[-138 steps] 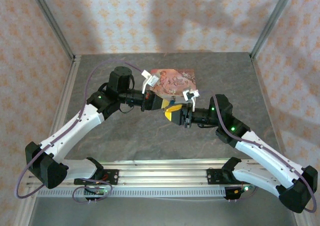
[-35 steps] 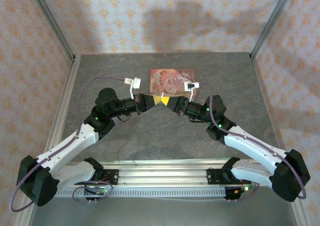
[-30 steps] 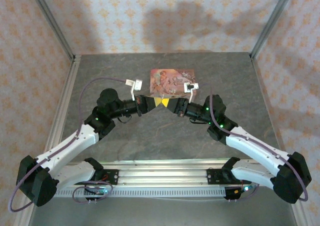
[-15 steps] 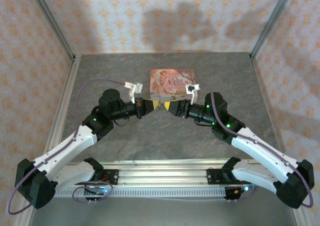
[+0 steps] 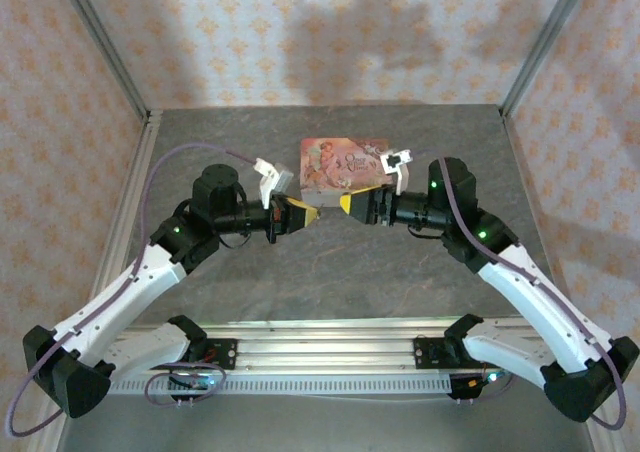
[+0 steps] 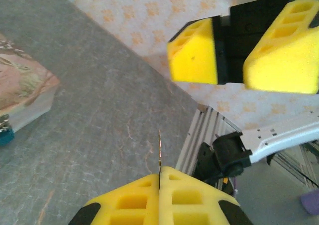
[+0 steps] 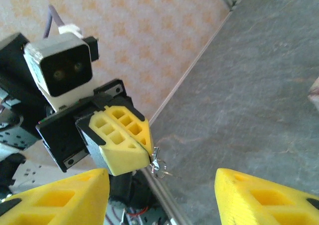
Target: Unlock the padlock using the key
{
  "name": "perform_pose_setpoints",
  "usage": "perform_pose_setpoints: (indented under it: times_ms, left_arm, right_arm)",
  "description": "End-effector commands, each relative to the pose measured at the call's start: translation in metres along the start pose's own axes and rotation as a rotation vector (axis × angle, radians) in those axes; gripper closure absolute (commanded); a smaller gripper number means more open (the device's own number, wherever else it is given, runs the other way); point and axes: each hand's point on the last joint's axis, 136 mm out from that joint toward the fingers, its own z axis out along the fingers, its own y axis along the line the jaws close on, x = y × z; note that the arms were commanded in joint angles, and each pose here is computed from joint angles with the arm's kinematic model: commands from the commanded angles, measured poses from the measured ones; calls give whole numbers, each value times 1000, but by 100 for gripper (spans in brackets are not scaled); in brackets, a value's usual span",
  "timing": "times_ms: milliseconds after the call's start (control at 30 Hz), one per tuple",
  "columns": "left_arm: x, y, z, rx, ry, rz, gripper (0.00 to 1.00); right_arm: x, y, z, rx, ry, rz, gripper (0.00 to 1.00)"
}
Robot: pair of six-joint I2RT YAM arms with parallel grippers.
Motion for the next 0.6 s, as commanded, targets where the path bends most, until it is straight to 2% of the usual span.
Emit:
perform_pose_setpoints:
  times_ms: [0, 300, 567]
  left_arm:
    - [1, -16, 0, 80, 39, 50, 100]
    - [0, -27, 3, 165, 56, 48, 100]
    - [-3, -30, 6, 189, 68, 42, 100]
  right_arm:
    - [3, 17, 2, -97, 54, -9, 41]
    - [10, 19, 19, -200, 96, 25, 46]
    - [18, 23, 29, -227, 131, 22, 61]
